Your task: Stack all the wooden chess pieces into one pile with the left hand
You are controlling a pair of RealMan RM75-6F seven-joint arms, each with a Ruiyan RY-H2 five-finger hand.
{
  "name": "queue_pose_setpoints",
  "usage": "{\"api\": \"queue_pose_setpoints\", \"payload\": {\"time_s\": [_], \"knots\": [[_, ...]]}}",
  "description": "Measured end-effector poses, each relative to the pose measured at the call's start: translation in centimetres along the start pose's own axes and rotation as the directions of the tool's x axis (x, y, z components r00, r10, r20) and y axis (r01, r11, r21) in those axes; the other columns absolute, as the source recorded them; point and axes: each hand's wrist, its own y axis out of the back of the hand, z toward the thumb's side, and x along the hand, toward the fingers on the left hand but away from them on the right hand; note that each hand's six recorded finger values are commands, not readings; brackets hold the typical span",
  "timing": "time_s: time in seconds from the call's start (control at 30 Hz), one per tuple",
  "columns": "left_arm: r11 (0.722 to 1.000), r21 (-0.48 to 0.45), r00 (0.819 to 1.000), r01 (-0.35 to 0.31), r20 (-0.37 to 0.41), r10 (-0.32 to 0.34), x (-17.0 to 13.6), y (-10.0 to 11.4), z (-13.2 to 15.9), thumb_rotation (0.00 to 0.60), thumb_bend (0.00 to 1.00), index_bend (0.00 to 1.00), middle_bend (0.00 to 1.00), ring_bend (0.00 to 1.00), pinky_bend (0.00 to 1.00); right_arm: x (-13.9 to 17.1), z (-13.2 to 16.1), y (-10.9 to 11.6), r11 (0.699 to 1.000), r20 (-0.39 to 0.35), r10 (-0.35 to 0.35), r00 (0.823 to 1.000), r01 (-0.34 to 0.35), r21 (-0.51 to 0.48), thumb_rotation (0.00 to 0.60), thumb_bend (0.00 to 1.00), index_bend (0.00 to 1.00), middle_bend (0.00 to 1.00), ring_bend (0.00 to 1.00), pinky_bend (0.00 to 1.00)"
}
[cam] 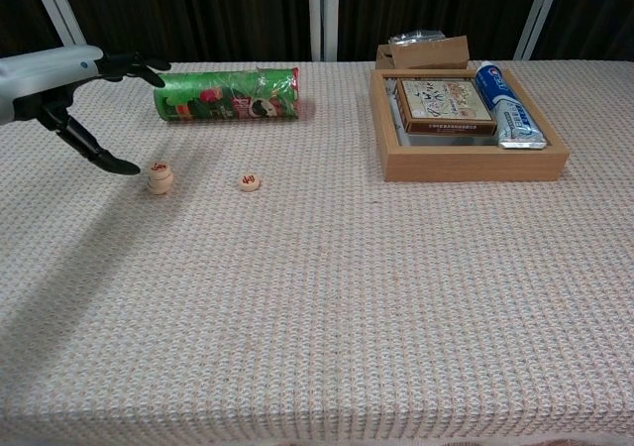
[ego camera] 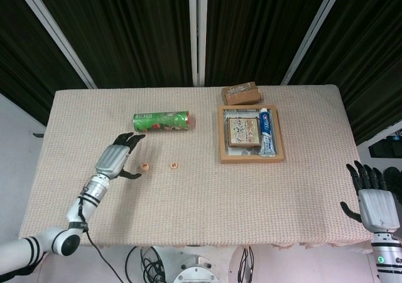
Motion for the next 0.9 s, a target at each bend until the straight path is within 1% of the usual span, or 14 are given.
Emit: {"api": "queue_pose_setpoints", "payload": {"time_s": [0.1, 0.23, 0.47, 0.63, 0.9], "knots": [[0.999, -0.024, 0.999, -0.042, 0.005, 0.042, 0.1, -0.9, 1.1, 0.6, 0.02, 0.02, 0.06, 0.0, 0.0, 0.0, 0.0, 0.0, 1.0, 0.0, -0.001, 1.0, 0.001, -0.001, 0.6, 0.17, 0.0, 0.0, 0.0, 0.0], [0.996, -0.071, 0.998, -0.06, -0.022, 0.059, 0.6, -2.6, 1.9, 0.6, 0.02, 0.0, 0.02, 0.0, 0.0, 0.1, -0.1, -0.1, 1.0, 0.004, 0.004, 1.0, -0.004, 0.0, 0.6, 0.17, 0.0, 0.0, 0.0, 0.0], [0.993, -0.06, 0.993, -0.102, -0.062, 0.098, 1.5, -4.0, 1.7, 0.6, 0.02, 0.0, 0.02, 0.0, 0.0, -0.1, -0.2, -0.2, 1.0, 0.004, 0.009, 1.0, -0.009, -0.002, 0.6, 0.17, 0.0, 0.0, 0.0, 0.0], [0.994, -0.044, 0.992, -0.098, -0.087, 0.094, 2.1, -4.5, 1.2, 0.6, 0.02, 0.0, 0.02, 0.0, 0.0, -0.1, -0.5, -0.2, 1.0, 0.012, 0.008, 1.0, -0.008, -0.008, 0.6, 0.17, 0.0, 0.0, 0.0, 0.0], [0.994, -0.035, 0.99, -0.101, -0.107, 0.097, 2.8, -5.1, 0.7, 0.6, 0.02, 0.0, 0.02, 0.0, 0.0, -0.1, -0.6, -0.2, 1.0, 0.013, 0.01, 1.0, -0.01, -0.009, 0.6, 0.17, 0.0, 0.0, 0.0, 0.0]]}}
